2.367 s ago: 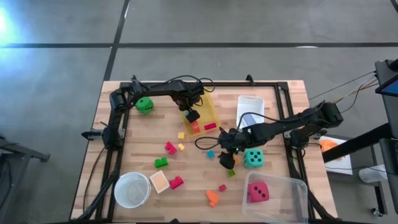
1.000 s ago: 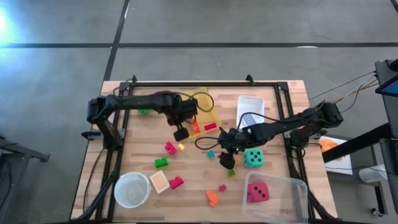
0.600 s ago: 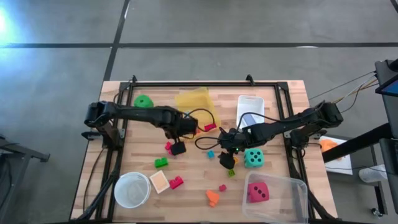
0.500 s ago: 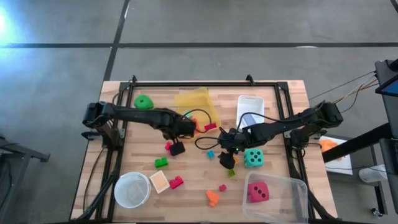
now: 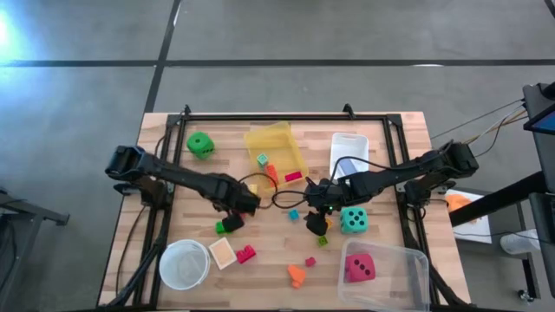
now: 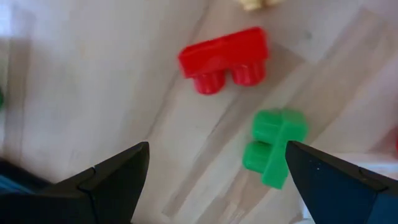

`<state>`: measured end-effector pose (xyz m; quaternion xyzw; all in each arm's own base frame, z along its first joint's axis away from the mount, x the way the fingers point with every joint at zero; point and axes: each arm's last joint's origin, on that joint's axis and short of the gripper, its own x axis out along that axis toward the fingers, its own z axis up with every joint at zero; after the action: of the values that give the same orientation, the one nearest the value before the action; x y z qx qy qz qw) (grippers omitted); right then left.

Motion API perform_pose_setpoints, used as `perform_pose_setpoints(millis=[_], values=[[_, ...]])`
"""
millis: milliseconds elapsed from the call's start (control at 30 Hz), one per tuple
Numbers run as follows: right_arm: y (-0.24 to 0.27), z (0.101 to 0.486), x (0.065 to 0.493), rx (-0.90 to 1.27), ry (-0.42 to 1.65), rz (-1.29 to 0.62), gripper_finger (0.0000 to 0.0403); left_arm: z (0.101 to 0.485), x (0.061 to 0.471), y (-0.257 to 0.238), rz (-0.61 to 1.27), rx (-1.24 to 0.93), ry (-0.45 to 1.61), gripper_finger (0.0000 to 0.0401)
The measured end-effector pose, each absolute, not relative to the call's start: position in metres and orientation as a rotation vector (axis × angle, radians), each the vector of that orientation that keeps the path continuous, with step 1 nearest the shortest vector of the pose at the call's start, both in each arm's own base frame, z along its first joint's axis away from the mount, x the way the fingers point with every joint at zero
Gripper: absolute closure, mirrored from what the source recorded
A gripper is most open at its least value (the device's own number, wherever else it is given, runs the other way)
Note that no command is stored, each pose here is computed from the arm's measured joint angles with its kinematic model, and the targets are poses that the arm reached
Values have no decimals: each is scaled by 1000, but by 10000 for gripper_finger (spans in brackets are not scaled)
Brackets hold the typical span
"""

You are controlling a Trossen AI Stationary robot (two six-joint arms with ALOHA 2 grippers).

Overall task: Pick & Place Toys
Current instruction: Put the green game piece into the yellow bin

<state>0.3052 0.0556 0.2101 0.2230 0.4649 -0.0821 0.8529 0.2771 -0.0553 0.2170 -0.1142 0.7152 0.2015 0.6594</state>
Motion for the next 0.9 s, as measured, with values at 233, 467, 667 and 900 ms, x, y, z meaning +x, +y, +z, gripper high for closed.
perform_pose_setpoints(millis=[233, 467, 667, 900], values=[[56, 210, 305, 469, 978, -173, 148, 218, 271, -96, 301, -146, 1572, 22], [55, 210, 305, 469, 978, -173, 148, 217, 266, -116, 360, -176, 1507, 22], [56, 210, 305, 469, 978, -173, 148, 203, 259, -110, 465, -229, 1527, 22], [55, 210, 305, 469, 978, -173, 148, 180, 251, -101, 519, -247, 1555, 22]])
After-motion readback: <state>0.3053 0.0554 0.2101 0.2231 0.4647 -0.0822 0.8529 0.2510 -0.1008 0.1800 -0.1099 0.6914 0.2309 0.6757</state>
